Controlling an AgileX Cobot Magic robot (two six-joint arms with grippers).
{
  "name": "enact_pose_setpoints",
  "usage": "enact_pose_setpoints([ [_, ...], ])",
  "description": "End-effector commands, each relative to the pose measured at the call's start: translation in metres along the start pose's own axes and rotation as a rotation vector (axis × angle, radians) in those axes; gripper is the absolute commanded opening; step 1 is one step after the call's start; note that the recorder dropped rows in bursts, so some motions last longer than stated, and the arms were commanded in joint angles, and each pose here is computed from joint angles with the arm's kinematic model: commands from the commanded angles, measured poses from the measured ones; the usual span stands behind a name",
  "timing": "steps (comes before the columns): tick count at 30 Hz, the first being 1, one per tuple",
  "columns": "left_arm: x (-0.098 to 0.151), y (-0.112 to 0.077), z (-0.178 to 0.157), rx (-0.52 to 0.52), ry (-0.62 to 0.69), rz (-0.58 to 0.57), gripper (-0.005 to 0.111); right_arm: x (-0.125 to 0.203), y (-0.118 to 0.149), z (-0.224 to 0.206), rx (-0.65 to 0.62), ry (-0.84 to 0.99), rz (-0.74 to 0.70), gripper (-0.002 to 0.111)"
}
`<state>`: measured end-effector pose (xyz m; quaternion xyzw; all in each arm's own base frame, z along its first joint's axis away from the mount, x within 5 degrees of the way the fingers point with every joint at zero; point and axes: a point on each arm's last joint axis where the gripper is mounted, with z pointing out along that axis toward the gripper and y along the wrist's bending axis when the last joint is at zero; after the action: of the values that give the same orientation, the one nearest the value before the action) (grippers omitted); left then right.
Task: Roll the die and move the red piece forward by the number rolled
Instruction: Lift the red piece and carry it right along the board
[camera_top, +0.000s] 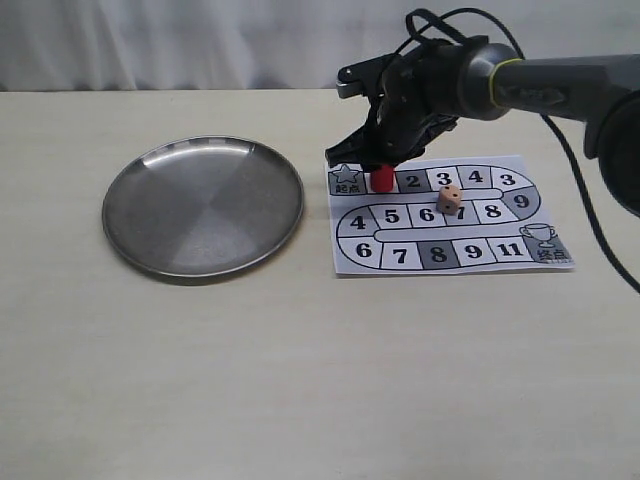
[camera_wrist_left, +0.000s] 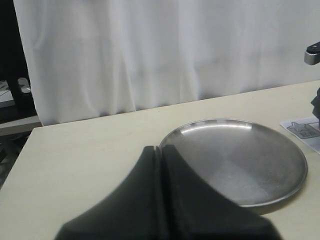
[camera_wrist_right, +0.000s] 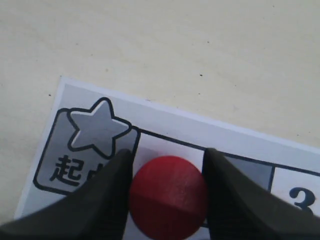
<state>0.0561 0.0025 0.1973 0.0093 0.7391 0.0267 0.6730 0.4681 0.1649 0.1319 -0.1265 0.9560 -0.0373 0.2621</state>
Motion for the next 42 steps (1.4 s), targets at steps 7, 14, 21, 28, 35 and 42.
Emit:
enact_pose_setpoints([
  [7, 0.000, 0.000, 0.000, 0.002, -0.008, -0.006, 0.000, 0.008, 0.002, 0.008, -0.001, 0.045, 0.012, 0.005],
  [14, 0.000, 0.000, 0.000, 0.002, -0.008, -0.006, 0.000, 0.004, 0.001, 0.001, -0.001, 0.031, 0.018, 0.005],
  [21, 0.000, 0.000, 0.000, 0.002, -0.008, -0.006, 0.000, -0.032, -0.016, -0.072, 0.037, -0.093, 0.028, 0.005],
  [28, 0.000, 0.000, 0.000, 0.002, -0.008, -0.006, 0.000, -0.055, -0.040, -0.144, 0.081, -0.274, 0.041, 0.005],
  [35, 0.000, 0.000, 0.000, 0.002, -0.008, -0.006, 0.000, -0.042, -0.063, -0.114, 0.071, -0.189, 0.129, 0.005],
  [42, 0.000, 0.000, 0.000, 0.002, -0.008, -0.006, 0.000, 0.002, -0.065, -0.027, 0.037, -0.052, 0.208, 0.005],
])
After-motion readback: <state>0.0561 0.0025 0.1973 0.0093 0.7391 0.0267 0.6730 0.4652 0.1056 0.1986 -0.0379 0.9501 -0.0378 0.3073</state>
